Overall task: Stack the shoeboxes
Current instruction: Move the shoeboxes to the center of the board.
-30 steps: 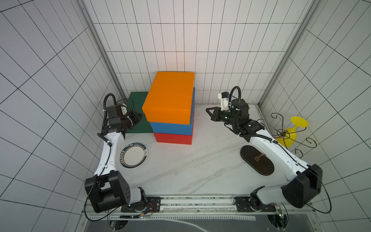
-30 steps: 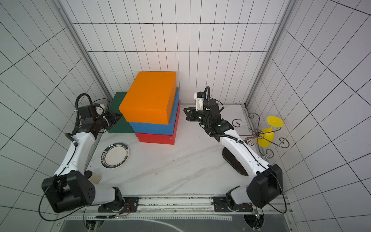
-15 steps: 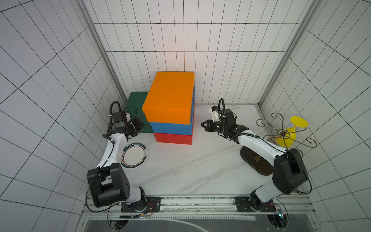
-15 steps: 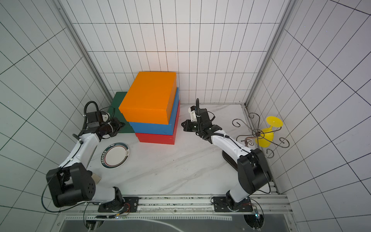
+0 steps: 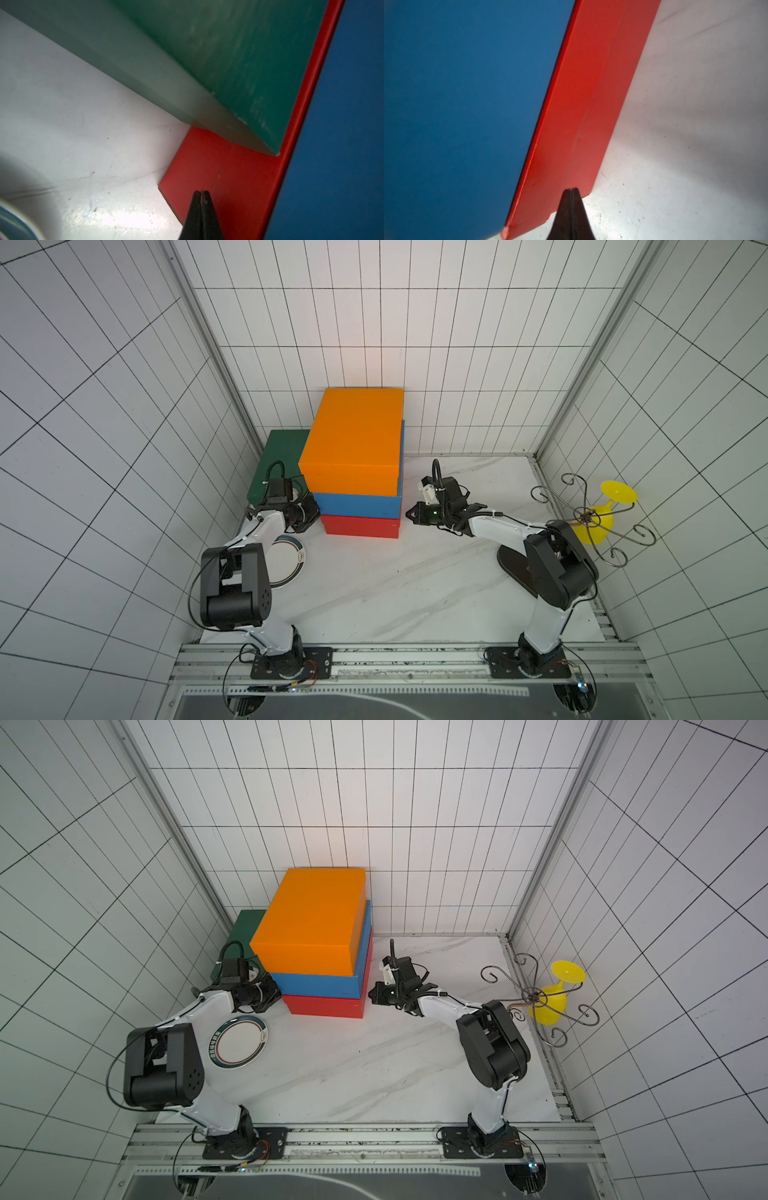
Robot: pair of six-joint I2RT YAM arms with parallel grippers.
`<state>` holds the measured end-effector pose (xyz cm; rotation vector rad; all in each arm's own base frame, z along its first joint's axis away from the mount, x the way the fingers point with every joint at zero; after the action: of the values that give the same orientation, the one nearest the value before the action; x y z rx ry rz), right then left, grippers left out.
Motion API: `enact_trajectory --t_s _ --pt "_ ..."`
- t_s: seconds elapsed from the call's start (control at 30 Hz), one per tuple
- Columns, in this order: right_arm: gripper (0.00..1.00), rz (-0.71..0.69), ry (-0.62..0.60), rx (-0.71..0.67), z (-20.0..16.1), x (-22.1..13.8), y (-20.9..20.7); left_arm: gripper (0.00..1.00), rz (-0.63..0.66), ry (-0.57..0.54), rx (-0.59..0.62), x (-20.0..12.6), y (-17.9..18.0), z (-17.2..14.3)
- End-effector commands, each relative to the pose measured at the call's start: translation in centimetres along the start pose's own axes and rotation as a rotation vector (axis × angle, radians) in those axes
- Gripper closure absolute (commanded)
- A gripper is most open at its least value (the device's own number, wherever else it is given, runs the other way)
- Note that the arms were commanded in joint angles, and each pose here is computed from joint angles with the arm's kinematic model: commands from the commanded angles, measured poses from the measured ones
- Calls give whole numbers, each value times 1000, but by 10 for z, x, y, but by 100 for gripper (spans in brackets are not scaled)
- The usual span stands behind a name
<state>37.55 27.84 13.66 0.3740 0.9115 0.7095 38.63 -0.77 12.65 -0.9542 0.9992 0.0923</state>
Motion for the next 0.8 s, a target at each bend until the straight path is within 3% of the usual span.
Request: enact_trajectory --t_s 0.0,0.43,0.77 --pt "100 51 -26 -8 6 9 6 100 -15 -28 4 9 -2 6" --pt "100 76 -41 10 -1 19 5 100 -50 41 49 42 -27 -26" --pt "100 20 -73 30 -19 -10 -3 100 -64 87 116 54 -54 -62"
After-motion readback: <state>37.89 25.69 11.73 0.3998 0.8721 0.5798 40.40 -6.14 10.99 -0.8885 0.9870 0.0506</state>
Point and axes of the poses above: each gripper's point midway between its finger pads, its own x axis out along the fingers, its own y axis along the line the jaws close on, z = x × y, the point moved 4 cm from there along -x, back along the fingers, and after that the axes turned 4 degrees about -x, right-handed, at the moved point
